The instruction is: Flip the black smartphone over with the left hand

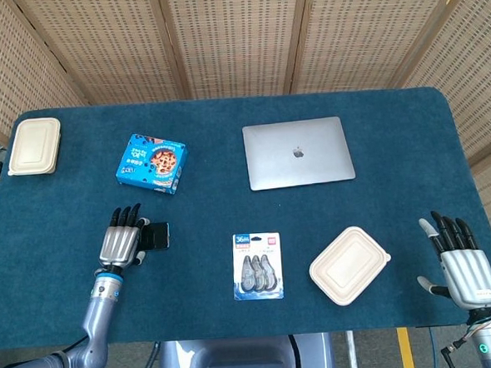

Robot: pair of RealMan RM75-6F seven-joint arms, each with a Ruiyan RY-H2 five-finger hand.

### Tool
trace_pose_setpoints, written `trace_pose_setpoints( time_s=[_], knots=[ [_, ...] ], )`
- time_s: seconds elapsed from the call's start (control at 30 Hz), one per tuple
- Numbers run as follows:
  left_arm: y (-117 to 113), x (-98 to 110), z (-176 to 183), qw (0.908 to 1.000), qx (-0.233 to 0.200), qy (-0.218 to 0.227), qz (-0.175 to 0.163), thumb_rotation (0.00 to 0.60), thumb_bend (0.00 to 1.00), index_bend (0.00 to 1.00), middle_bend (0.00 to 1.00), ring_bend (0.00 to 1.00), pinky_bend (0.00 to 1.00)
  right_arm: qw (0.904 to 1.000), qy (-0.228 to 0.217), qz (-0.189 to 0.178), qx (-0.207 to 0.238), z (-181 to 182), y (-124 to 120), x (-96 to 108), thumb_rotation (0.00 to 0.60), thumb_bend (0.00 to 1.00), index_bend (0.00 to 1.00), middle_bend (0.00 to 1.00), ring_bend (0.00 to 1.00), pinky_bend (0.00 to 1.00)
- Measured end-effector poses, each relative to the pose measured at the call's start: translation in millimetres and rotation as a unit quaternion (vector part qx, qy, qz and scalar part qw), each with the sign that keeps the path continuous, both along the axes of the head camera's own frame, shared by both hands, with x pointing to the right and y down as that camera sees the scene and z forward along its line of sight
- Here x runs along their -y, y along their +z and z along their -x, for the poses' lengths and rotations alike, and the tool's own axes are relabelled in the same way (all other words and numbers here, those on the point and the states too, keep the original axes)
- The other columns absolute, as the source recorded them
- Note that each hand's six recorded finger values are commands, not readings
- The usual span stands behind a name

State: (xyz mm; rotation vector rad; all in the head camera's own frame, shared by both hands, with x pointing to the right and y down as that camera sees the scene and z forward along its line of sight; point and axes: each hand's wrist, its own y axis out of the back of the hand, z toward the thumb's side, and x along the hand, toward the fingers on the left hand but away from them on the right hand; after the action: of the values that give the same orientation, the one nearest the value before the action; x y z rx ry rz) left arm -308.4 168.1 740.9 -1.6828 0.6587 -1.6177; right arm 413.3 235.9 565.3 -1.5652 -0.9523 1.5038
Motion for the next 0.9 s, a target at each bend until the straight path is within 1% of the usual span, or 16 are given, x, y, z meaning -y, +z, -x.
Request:
trace_pose_setpoints(
  time_s=[0.17, 0.53, 0.7, 0.9],
  knots=[
    [0, 1, 1, 1.0, 0.0, -0.002, -0.001, 0.6, 0.36, 0.47, 0.0, 0.0, 0.0, 1.0, 0.001, 0.0, 0.0, 0, 0, 0, 0.6, 0.05, 0.0, 0.0, 0.0, 0.0],
    [-11, 8, -2, 0.9999, -0.007, 0.001, -0.014, 0.6, 0.35, 0.5, 0.0, 0.0, 0.0, 1.0, 0.0, 0.0, 0.001, 0, 0, 0, 0.6, 0.05, 0.0, 0.0, 0.0, 0.0],
    [-9, 5, -1, 0.9999, -0.005, 0.002, -0.012, 0.6, 0.36, 0.57, 0.0, 0.0, 0.0, 1.0, 0.0, -0.001, 0.001, 0, -1, 0, 0.6, 0.05, 0.0, 0.0, 0.0, 0.0],
    [-8, 5, 0, 0.9999, -0.006, -0.001, -0.01, 0.6, 0.36, 0.59, 0.0, 0.0, 0.0, 1.0, 0.0, -0.001, 0.0, -1, -1, 0, 0.6, 0.05, 0.0, 0.0, 0.0, 0.0]
  ],
)
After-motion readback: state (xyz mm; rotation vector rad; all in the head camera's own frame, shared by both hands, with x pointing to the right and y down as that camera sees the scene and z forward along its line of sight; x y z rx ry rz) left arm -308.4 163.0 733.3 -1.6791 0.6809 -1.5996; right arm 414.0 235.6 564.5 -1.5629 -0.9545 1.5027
